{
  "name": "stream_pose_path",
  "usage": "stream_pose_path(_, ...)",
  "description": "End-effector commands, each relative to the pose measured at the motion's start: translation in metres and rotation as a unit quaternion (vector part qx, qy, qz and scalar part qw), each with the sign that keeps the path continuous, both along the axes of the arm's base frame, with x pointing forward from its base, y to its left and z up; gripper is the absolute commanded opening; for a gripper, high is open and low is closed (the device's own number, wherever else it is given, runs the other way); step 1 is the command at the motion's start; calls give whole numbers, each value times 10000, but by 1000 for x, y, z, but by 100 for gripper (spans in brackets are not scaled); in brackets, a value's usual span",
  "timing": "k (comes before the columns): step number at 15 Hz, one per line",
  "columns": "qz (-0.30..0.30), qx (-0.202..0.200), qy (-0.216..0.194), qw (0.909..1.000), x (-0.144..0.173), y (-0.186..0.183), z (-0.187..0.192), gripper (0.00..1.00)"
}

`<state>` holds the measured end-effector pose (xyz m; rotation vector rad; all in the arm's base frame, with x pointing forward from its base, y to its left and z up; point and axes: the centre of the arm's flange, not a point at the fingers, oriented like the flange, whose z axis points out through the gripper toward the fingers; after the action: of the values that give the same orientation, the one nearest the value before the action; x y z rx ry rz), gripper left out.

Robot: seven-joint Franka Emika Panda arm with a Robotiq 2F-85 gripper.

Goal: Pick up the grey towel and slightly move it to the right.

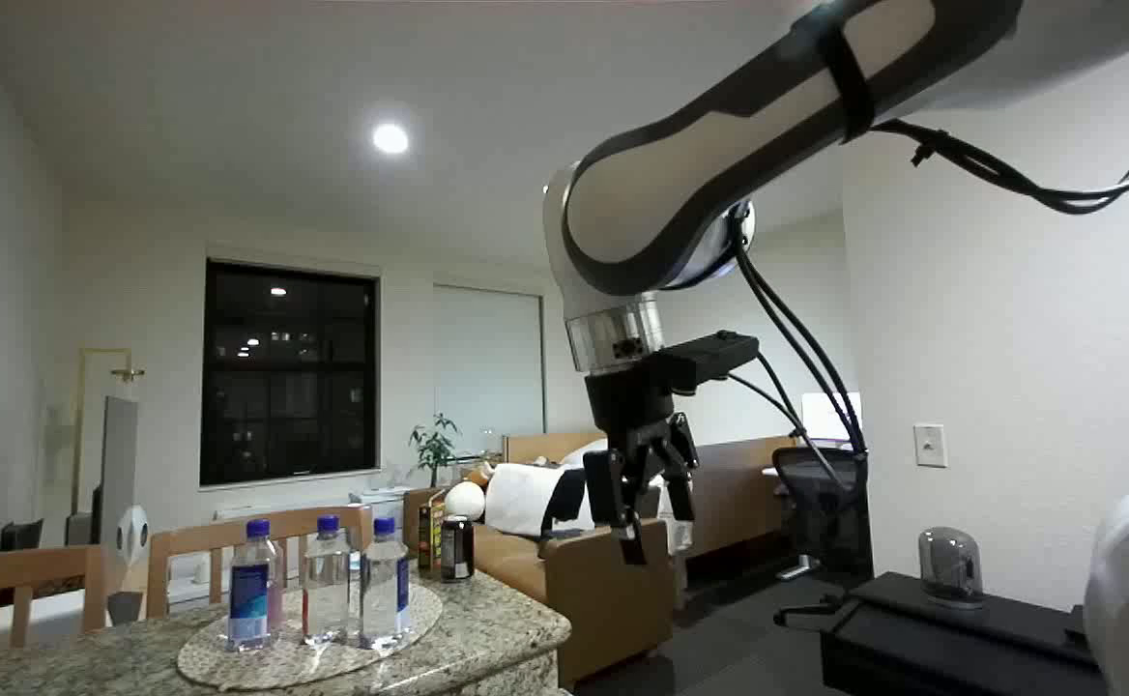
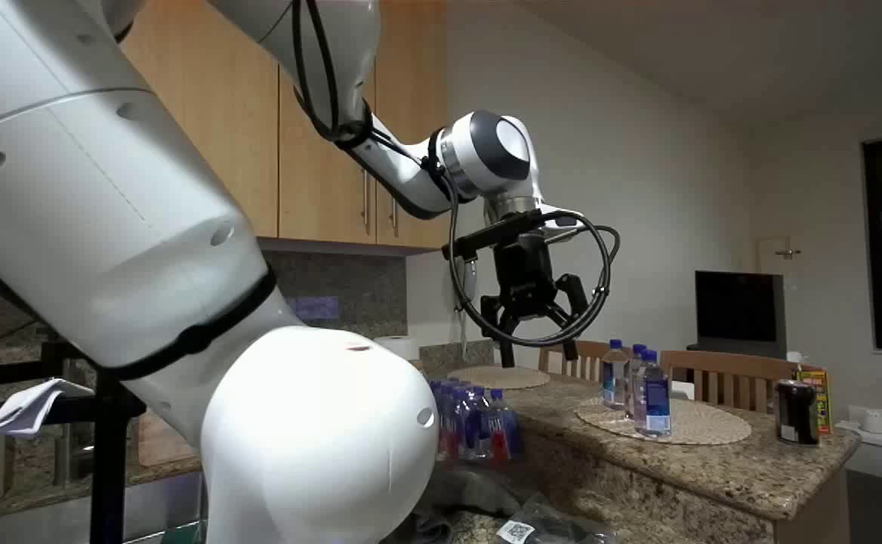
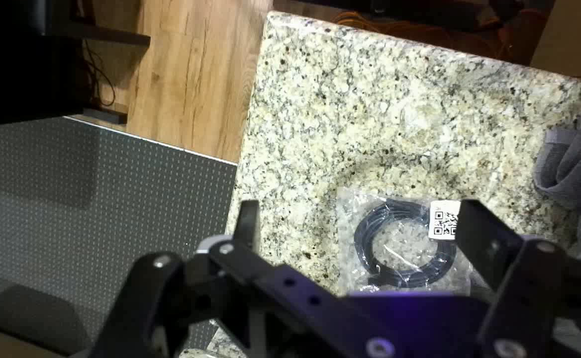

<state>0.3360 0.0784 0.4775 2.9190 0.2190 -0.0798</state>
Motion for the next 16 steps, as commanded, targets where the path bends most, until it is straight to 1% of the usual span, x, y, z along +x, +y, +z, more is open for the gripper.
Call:
stream_pose_path(1,0,0,0,10000,0,0,0,100)
stream_pose_path(9,0,0,0,10000,0,0,0,100)
stream_pose_path(10,50,136,58,9999,2,3,-4,100)
stream_pose_path(12,-46,338,-66,9994,5,11,-3,100)
stream_pose_path(13,-34,504,-124,9986,8,17,-2,100)
stream_pose_path(16,-12,1190,-112,9928,19,47,-7,100)
